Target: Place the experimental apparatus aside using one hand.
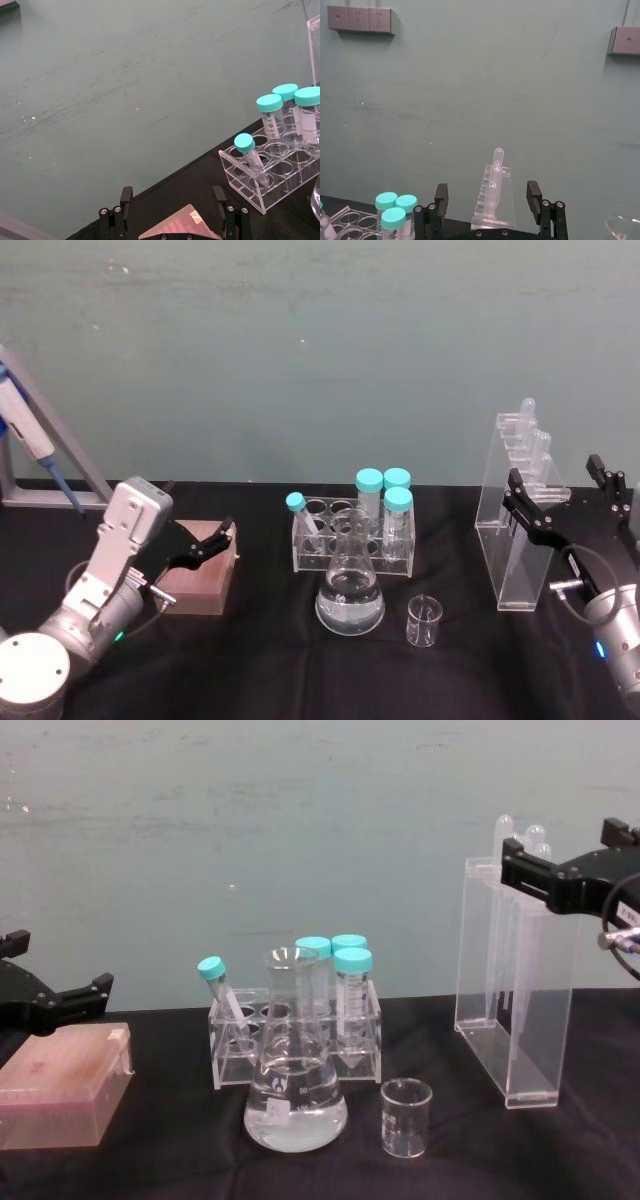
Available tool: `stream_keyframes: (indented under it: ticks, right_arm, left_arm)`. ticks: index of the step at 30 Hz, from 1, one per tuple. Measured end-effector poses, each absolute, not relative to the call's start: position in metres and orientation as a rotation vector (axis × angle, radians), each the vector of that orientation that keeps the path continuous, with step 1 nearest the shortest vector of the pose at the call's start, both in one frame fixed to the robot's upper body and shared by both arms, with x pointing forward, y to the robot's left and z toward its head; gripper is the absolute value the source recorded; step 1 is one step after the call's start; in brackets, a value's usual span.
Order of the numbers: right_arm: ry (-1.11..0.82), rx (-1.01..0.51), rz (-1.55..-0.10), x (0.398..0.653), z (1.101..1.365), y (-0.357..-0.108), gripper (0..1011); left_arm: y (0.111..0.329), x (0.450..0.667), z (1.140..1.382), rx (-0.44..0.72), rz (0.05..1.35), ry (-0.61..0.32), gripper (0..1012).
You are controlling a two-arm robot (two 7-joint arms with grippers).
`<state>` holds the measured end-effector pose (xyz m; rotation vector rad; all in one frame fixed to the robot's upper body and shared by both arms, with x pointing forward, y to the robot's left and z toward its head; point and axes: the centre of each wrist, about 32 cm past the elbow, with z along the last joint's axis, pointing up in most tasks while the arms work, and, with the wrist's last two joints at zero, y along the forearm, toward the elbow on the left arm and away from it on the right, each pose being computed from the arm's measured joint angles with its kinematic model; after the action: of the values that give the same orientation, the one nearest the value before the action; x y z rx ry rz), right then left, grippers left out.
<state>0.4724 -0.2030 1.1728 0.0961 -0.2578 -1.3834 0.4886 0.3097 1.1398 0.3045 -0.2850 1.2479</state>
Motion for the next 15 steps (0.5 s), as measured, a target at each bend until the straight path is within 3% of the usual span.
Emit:
stream_keyframes:
  ticks: [15]
  right_arm:
    - [-0.184,0.055,-1.409,0.4776,1.1687,-0.2031,1000]
  left_arm:
    - [0.3097,0.4886,1.1398,0.305,1.248,-0.285,1000]
